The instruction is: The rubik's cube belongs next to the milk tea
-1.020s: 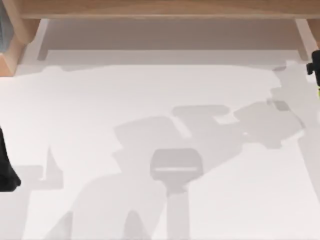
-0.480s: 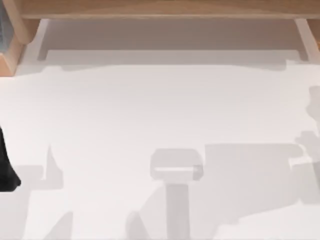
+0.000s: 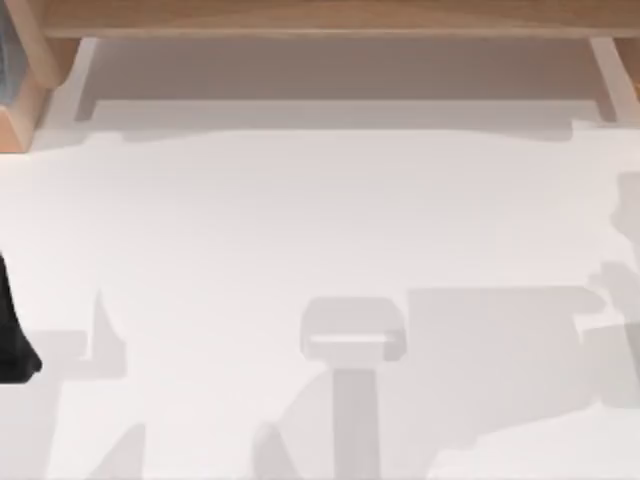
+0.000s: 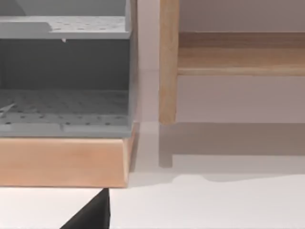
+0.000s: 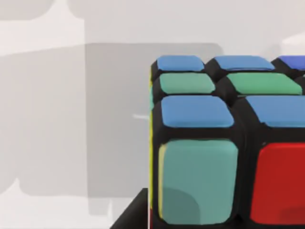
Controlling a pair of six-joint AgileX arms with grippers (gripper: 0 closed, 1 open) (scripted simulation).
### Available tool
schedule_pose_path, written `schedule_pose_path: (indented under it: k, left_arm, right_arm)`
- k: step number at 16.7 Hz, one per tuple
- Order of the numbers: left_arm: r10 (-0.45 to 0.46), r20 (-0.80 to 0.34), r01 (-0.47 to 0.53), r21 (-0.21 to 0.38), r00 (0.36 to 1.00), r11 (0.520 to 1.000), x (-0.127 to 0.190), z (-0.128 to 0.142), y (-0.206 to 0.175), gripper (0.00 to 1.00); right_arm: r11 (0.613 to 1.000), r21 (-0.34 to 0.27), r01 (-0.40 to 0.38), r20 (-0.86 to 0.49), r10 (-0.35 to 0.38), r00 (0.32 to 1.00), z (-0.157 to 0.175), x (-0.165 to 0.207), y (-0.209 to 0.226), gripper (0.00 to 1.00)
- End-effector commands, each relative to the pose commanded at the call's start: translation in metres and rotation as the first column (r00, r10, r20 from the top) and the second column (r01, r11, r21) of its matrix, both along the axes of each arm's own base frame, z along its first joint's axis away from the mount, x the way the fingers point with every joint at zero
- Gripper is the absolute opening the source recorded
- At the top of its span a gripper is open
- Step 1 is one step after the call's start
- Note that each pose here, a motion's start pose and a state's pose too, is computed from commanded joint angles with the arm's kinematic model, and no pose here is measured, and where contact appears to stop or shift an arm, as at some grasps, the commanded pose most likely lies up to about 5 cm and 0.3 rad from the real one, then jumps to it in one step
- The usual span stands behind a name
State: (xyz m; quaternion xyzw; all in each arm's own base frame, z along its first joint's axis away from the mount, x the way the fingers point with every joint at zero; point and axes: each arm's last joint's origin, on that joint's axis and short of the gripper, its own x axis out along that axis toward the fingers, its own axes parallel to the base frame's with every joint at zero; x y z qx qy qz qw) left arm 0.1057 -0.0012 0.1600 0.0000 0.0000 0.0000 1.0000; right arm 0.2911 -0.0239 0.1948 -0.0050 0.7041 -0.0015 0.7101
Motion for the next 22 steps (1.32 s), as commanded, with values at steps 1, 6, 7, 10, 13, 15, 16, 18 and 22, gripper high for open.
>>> schedule_pose_path:
  k: [1,6,7,10,13,15,16,18,22]
  left_arm:
    - [0.000,0.000,0.000,0.000,1.000,1.000,0.000,0.000,0.000,1.00]
    - [0.000,0.000,0.000,0.000,1.000,1.000,0.000,0.000,0.000,1.00]
    - [0.000,0.000,0.000,0.000,1.000,1.000,0.000,0.000,0.000,1.00]
    - [0.000,0.000,0.000,0.000,1.000,1.000,0.000,0.000,0.000,1.00]
    - [0.000,0.000,0.000,0.000,1.000,1.000,0.000,0.000,0.000,1.00]
    - [0.000,0.000,0.000,0.000,1.000,1.000,0.000,0.000,0.000,1.00]
    - [0.000,0.000,0.000,0.000,1.000,1.000,0.000,0.000,0.000,1.00]
    - [0.000,0.000,0.000,0.000,1.000,1.000,0.000,0.000,0.000,1.00]
    - [0.000,0.000,0.000,0.000,1.000,1.000,0.000,0.000,0.000,1.00]
  right_arm:
    - [1.000,-0.002,-0.008,0.007,0.008,1.000,0.001,0.001,0.001,0.00]
    - [0.999,-0.014,-0.040,0.037,0.040,0.998,0.006,0.004,0.006,0.00]
    - [0.999,-0.014,-0.044,0.043,0.045,0.998,0.007,0.004,0.006,0.00]
    - [0.998,-0.015,-0.055,0.060,0.056,0.997,0.010,0.005,0.009,0.00]
    - [0.998,-0.016,-0.054,0.074,0.055,0.996,0.010,0.004,0.010,0.00]
    - [0.999,-0.015,-0.044,0.075,0.045,0.996,0.008,0.003,0.008,0.00]
    - [0.999,-0.014,-0.036,0.072,0.037,0.997,0.006,0.002,0.006,0.00]
    - [1.000,-0.008,-0.018,0.058,0.018,0.998,0.000,0.001,0.003,0.00]
    - [1.000,0.003,0.014,-0.006,-0.014,1.000,-0.020,-0.002,-0.003,0.00]
